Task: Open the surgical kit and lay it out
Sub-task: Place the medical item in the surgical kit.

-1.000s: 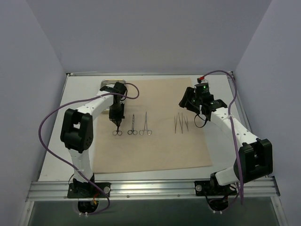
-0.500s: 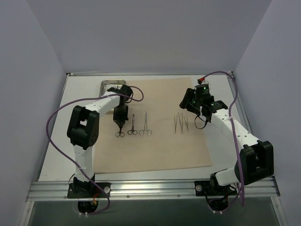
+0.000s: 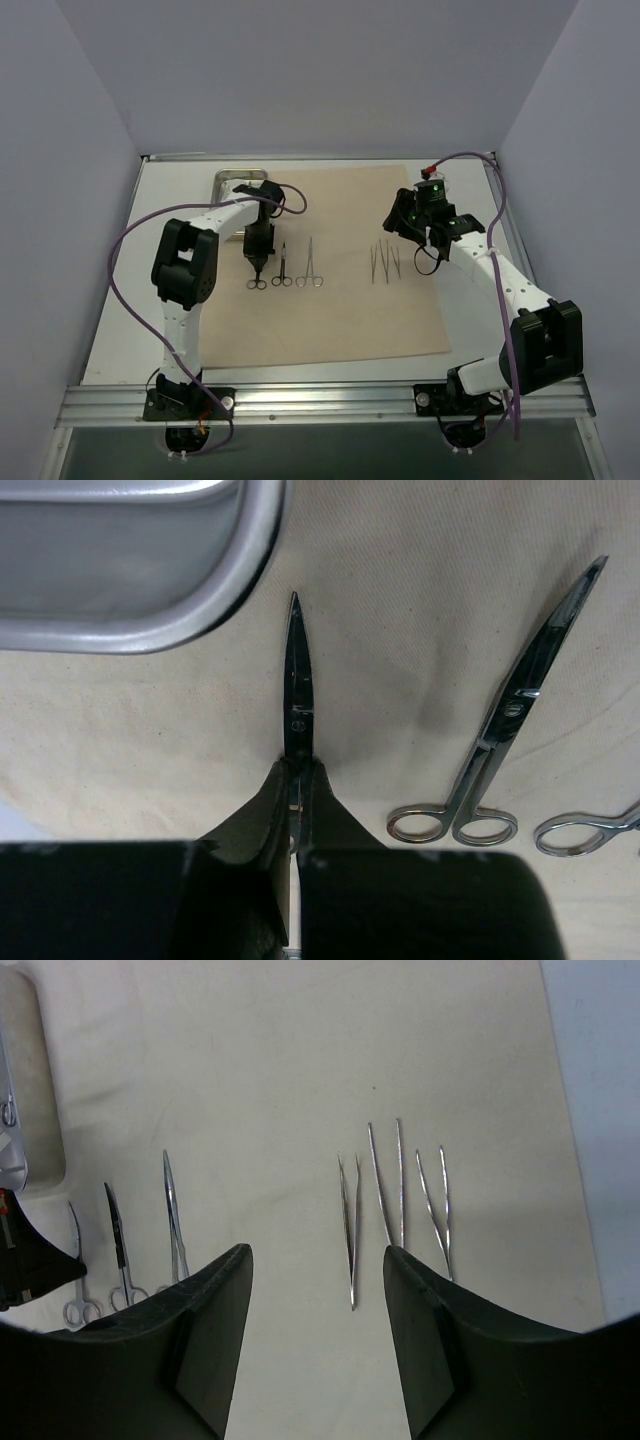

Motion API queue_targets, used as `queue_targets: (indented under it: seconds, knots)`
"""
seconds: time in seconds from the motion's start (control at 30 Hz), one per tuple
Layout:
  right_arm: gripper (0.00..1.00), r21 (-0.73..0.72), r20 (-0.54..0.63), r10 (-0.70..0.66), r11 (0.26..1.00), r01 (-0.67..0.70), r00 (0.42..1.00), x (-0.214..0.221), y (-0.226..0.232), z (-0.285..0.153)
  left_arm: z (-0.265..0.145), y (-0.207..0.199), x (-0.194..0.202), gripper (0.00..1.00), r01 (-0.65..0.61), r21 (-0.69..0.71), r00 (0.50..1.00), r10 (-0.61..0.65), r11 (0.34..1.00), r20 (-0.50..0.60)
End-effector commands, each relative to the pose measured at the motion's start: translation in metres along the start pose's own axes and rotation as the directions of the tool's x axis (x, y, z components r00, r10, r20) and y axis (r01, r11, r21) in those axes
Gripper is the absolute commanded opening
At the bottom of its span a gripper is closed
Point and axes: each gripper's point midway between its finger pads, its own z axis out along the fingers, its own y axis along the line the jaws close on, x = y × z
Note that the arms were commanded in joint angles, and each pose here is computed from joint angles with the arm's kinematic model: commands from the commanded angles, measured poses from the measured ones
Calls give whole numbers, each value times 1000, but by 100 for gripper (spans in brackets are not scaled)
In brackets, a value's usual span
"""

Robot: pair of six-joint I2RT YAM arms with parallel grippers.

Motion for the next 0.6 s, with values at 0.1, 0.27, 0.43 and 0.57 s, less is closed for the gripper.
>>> queue_targets:
  seconds: [0.1,0.27,0.43,0.57]
  knots:
    - [51,12,30,-3,1000,2,1000,-5,-2,-11,-7,-5,-15,2,15,32,1000,-16,999,26]
    - [51,13,29,-8,1000,8,1000,-5,-2,-12,-6,-6,-18,2,18,39,1000,-19,999,20]
    - [51,15,32,-8,1000,8,999,-6,-2,-13,-3,-3,-19,2,27,36,1000,-27,999,15]
    - [51,21,28,-8,1000,7,1000,-4,-4,-12,-1,1,-19,2,35,32,999,-36,999,12]
